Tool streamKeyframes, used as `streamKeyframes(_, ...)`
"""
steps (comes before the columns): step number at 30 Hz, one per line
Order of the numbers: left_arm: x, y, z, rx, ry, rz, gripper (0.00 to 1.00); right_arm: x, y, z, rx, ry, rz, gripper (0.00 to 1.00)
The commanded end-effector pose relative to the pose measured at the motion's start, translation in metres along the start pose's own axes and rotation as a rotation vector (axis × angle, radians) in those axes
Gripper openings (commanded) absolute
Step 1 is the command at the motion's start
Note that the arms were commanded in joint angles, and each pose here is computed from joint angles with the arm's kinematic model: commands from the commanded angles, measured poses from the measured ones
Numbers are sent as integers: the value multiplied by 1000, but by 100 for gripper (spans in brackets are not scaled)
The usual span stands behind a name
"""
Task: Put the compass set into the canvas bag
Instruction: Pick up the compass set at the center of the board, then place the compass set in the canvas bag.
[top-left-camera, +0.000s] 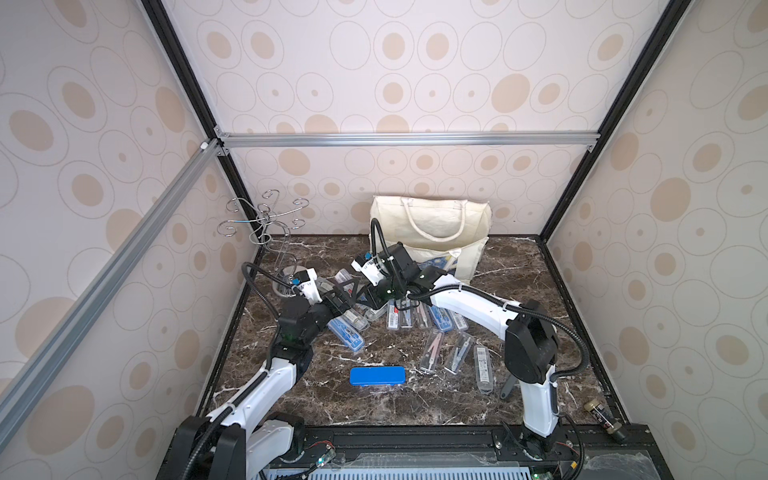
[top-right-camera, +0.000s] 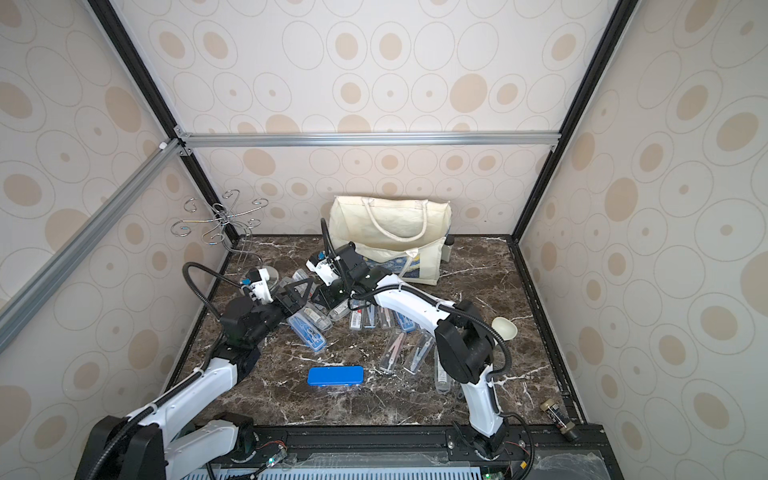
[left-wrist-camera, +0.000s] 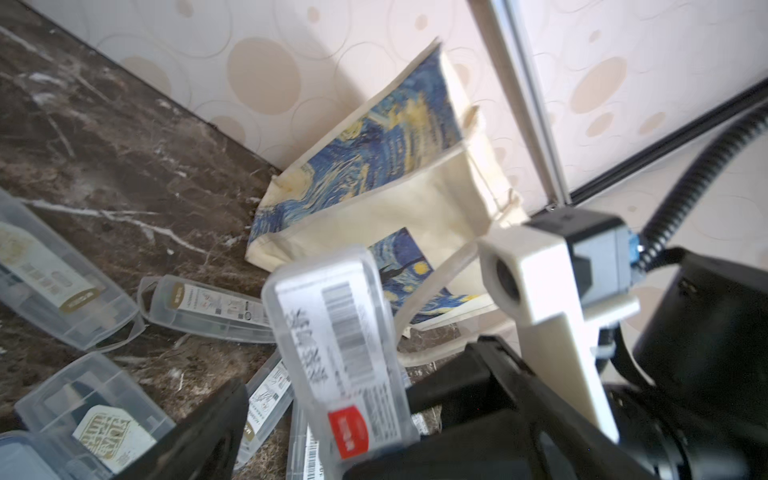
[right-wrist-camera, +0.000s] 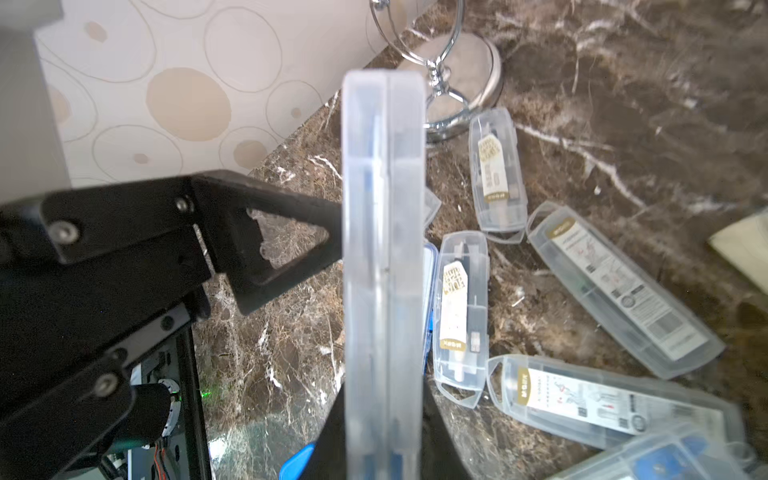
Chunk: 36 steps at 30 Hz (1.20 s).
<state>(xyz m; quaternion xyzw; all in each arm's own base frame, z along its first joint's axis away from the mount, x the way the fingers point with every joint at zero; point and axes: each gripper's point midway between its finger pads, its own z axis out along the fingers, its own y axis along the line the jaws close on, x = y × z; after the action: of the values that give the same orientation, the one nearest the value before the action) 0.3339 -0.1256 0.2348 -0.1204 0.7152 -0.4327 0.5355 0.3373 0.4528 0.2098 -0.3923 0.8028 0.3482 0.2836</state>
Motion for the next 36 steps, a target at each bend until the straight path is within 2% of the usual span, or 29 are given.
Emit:
streamKeyframes(1,-21,-35,-16,127,-104,100,100,-4,4,-39,5,67,-65,7)
streamKeyframes(7,-21,-48,-40,179,-145,164,100,-39,-18,-95,54,27,-89,7)
streamKeyframes(11,-18,-36,-47,124,-159,161,100,-64,-54,-137,167,-36,-105,7)
streamKeyframes(16,-10,-21,-52,97,-171,125,100,-76,-108,-172,270,-91,-69,8)
streamKeyframes(22,-5,-11,-53,71,-173,103,100,-60,-169,-183,327,-73,-11,8)
streamKeyframes(25,-4,-6,-53,55,-169,95,100,-57,-184,-184,333,-58,-43,8)
streamKeyframes(31,-3,-1,-56,48,-191,62,100,-35,-201,-165,313,60,-148,9)
streamKeyframes(36,-2,2,-58,41,-201,49,100,-11,-227,-151,351,164,-165,9)
